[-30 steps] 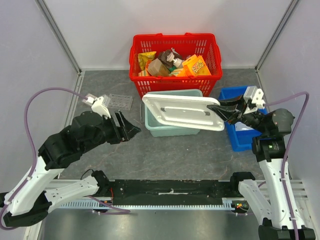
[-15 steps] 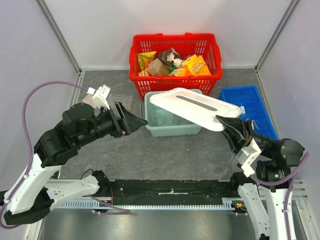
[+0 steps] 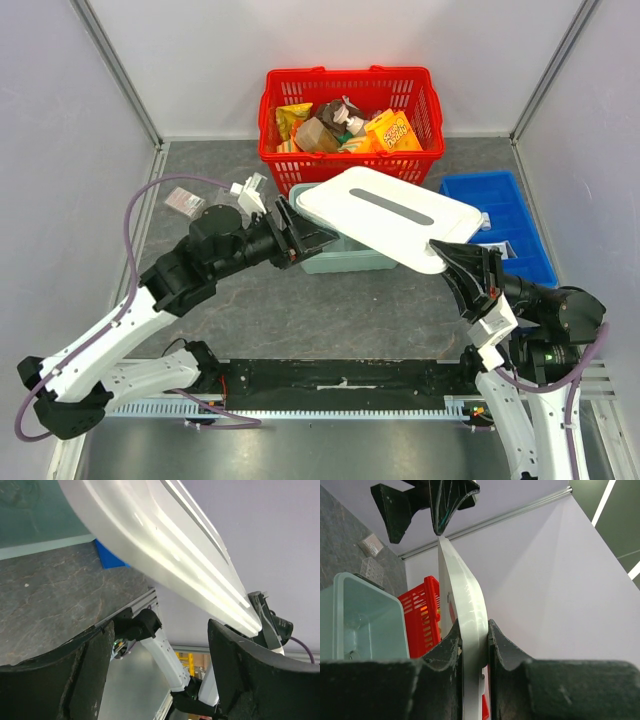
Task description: Organize the chemistry lab equipment
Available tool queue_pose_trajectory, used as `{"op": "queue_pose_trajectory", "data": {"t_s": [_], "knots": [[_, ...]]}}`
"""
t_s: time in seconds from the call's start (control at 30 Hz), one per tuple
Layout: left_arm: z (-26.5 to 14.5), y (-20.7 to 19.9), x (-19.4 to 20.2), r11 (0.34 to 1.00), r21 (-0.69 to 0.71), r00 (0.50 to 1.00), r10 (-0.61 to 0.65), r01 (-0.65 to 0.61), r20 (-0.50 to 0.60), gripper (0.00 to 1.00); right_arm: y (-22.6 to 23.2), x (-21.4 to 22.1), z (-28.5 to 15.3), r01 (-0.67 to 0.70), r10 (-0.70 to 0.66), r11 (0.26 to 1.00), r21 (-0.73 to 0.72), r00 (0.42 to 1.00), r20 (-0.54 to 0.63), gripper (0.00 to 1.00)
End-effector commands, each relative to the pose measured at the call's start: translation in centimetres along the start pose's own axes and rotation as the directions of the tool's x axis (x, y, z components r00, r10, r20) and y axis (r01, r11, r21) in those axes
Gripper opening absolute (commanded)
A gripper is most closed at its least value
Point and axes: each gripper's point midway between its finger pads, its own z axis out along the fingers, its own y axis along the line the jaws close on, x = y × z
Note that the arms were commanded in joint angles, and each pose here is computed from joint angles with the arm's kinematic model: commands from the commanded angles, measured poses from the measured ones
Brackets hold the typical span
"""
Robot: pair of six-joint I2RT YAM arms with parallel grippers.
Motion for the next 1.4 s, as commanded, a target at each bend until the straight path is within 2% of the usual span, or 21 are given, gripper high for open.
{"op": "queue_pose_trajectory", "data": {"t_s": [0.0,0.27,0.43,0.63,0.77,0.9,1.03,1.2,1.27,1.33,1.37], "knots": [[0.5,-4.4,-1.6,0.975,0.217,0.996,-0.061,0.046,0.060,0.81,-1.2,-0.9,0.2,0.110,-0.110,0.994,0.012,0.994,0.026,0.00],[1.0,-5.5,-2.4,0.946,0.304,0.986,-0.144,0.112,0.084,0.82,-0.9,0.1,0.4,0.113,-0.113,0.993,-0.028,0.994,0.006,0.00],[2.8,-4.5,-2.2,0.958,0.221,0.979,-0.199,0.183,0.051,0.77,-0.7,1.0,0.6,0.111,-0.111,0.994,-0.023,0.994,-0.002,0.00],[4.5,-3.1,-1.5,0.939,0.165,0.951,-0.307,0.302,0.011,0.75,-0.8,1.5,0.6,0.108,-0.108,0.994,-0.022,0.994,-0.017,0.00],[5.6,-3.7,-2.3,0.928,0.210,0.946,-0.322,0.309,0.031,0.74,-1.0,1.3,0.8,0.106,-0.106,0.994,-0.032,0.994,-0.007,0.00],[6.5,-4.7,-2.4,0.920,0.244,0.948,-0.318,0.306,0.008,0.67,-0.4,1.5,1.0,0.056,-0.056,0.997,-0.061,0.998,0.007,0.02],[6.9,-4.3,-2.1,0.910,0.245,0.939,-0.344,0.335,-0.006,0.56,0.4,2.3,1.3,-0.029,0.030,0.995,-0.099,1.000,0.004,0.12],[6.3,-4.6,-2.9,0.897,0.285,0.933,-0.360,0.339,0.023,0.31,1.7,3.8,1.1,-0.062,0.052,0.982,-0.177,0.997,-0.061,0.12],[6.0,-4.7,-3.3,0.898,0.295,0.934,-0.355,0.327,0.043,0.16,1.9,4.1,1.1,-0.072,0.061,0.982,-0.176,0.996,-0.066,0.15],[5.7,-4.9,-4.0,0.898,0.310,0.934,-0.350,0.313,0.071,0.02,2.0,4.0,1.2,-0.117,0.107,0.977,-0.178,0.992,-0.061,0.24],[5.4,-5.1,-4.4,0.896,0.325,0.934,-0.345,0.301,0.088,0.02,2.1,4.0,1.2,-0.136,0.128,0.974,-0.182,0.990,-0.057,0.31]]}}
